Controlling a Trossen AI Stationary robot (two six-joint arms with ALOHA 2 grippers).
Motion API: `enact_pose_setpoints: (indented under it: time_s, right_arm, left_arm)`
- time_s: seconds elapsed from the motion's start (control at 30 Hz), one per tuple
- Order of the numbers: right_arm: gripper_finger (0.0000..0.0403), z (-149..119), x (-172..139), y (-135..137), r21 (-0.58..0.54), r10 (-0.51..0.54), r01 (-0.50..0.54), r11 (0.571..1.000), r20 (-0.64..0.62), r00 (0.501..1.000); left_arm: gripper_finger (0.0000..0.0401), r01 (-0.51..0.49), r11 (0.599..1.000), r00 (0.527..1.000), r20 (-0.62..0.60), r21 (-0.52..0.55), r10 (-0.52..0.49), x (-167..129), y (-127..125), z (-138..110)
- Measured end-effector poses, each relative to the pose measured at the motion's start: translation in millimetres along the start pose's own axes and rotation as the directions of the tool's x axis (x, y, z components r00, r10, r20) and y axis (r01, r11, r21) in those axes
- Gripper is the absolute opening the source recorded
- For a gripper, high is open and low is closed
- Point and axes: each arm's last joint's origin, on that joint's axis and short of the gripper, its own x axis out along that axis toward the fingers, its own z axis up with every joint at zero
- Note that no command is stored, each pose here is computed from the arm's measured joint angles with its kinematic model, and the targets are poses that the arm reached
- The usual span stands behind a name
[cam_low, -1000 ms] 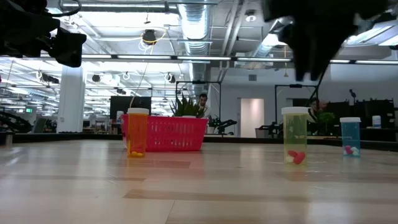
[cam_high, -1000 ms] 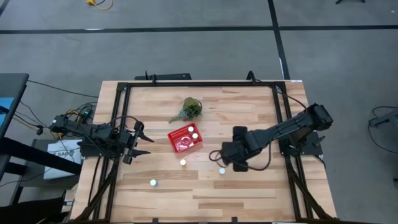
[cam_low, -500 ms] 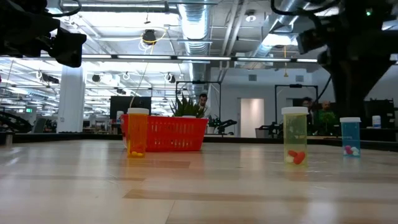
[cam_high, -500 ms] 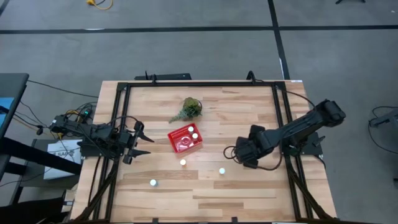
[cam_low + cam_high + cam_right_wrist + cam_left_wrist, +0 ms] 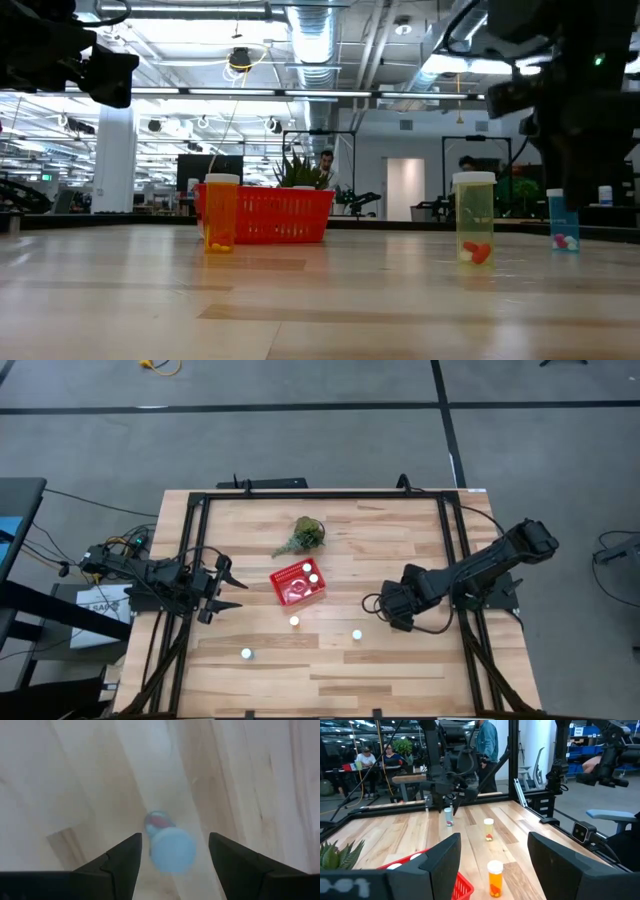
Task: Pick and place pill bottles into a basket
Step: Put the right blue pill bottle into the red bin
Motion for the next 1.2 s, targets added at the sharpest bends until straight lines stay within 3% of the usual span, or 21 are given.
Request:
enact_pose_setpoints:
  time_s: [0.23, 0.6, 0.77, 1.0, 1.2]
  right_arm:
    - [0.0211, 1.8, 7.3, -4.4, 0.011, 0.010, -0.010, 1.000, 0.008, 1.000]
    - [0.0104, 3.9, 4.6, -3.0, 0.005, 0.034, -0.034, 0.999, 0.007, 0.999]
    - [0.0107, 16.3, -11.2, 1.4, -0.027, 0.069, -0.067, 0.997, 0.061, 0.996]
    - [0.0112, 44.9, -53.3, 9.5, -0.079, 0.141, -0.127, 0.989, 0.219, 0.966]
    - [0.0104, 77.2, -95.7, 10.3, -0.168, 0.188, -0.123, 0.978, 0.460, 0.868]
  left_arm:
    - [0.0222, 0.000, 1.000, 1.000, 0.001, 0.005, 0.000, 0.0, 0.0, 0.0]
    - [0.0222, 0.000, 1.000, 1.000, 0.000, -0.003, 0.000, 0.0, 0.0, 0.0]
    - [0.0222, 0.000, 1.000, 1.000, 0.000, 0.006, 0.000, 0.0, 0.0, 0.0]
    - [0.0222, 0.000, 1.000, 1.000, 0.001, 0.007, 0.000, 0.0, 0.0, 0.0]
    - [0.0222, 0.000, 1.000, 1.000, 0.000, -0.002, 0.000, 0.0, 0.0, 0.0]
